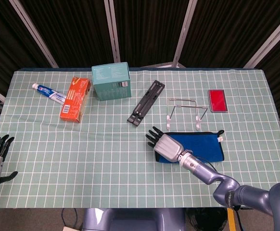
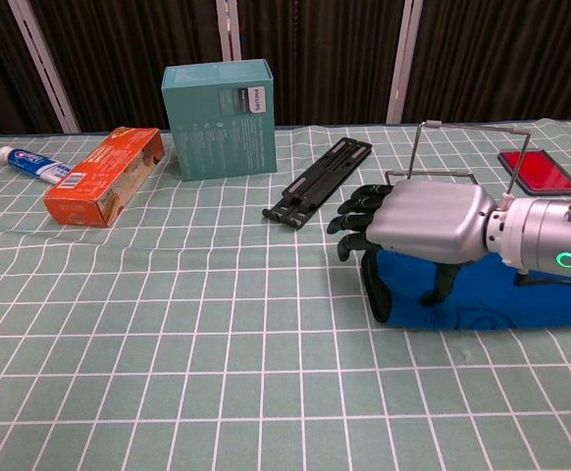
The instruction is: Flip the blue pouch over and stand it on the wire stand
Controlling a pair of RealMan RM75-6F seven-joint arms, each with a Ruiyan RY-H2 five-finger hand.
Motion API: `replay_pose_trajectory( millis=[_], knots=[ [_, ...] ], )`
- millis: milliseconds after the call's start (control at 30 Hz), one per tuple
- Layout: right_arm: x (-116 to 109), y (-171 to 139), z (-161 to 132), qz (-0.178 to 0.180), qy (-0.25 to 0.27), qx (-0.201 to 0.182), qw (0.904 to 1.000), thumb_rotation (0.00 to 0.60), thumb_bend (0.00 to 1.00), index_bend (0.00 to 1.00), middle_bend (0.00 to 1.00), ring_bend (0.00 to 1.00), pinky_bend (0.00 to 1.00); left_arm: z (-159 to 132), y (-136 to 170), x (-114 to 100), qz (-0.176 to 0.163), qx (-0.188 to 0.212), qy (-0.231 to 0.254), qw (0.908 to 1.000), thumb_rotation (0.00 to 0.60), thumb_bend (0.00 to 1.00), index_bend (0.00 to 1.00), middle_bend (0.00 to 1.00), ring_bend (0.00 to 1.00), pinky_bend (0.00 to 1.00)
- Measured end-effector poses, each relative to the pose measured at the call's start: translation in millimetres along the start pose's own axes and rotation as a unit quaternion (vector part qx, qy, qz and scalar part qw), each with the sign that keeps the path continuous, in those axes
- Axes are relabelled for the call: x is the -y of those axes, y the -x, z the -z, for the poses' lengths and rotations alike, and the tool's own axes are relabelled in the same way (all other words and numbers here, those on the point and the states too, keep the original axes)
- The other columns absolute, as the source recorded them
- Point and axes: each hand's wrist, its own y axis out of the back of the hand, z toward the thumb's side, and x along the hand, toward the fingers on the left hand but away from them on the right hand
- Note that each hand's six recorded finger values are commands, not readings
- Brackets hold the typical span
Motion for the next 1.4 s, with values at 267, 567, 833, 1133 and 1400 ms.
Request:
replay_pose_trajectory(
  millis=[267, 567, 833, 1133, 1400],
  knots=[
    [0.0, 5.8, -2.9, -0.008, -0.026, -0.012, 0.9995, 0.6, 0.02, 0.24, 0.06, 0.0, 0.0, 1.0, -1.0, 1.1, 0.001, -0.002, -0.001, 1.0, 0.6, 0.0, 0.0, 0.0, 0.0, 0.0],
    [-0.6, 13.5, -6.7, -0.021, -0.045, -0.017, 0.9986, 0.6, 0.07, 0.3, 0.06, 0.0, 0.0, 1.0, -1.4, 1.4, 0.002, -0.002, -0.001, 1.0, 0.6, 0.0, 0.0, 0.0, 0.0, 0.0],
    [1.6, 14.4, -7.2, -0.026, -0.054, -0.016, 0.9981, 0.6, 0.08, 0.33, 0.06, 0.0, 0.0, 1.2, -2.1, 2.9, 0.004, -0.003, -0.003, 1.0, 0.6, 0.0, 0.0, 0.0, 0.0, 0.0],
    [4.5, 13.0, -6.1, -0.034, -0.054, -0.015, 0.9979, 0.6, 0.08, 0.33, 0.06, 0.0, 0.03, 0.8, -2.2, 2.7, 0.003, -0.003, -0.003, 1.0, 0.6, 0.0, 0.0, 0.0, 0.0, 0.0],
    [6.1, 11.5, -3.5, -0.039, -0.055, -0.01, 0.9977, 0.6, 0.09, 0.34, 0.07, 0.0, 0.06, 0.8, -2.0, 2.6, 0.003, -0.002, -0.003, 1.0, 0.6, 0.0, 0.0, 0.0, 0.0, 0.0]
  ],
)
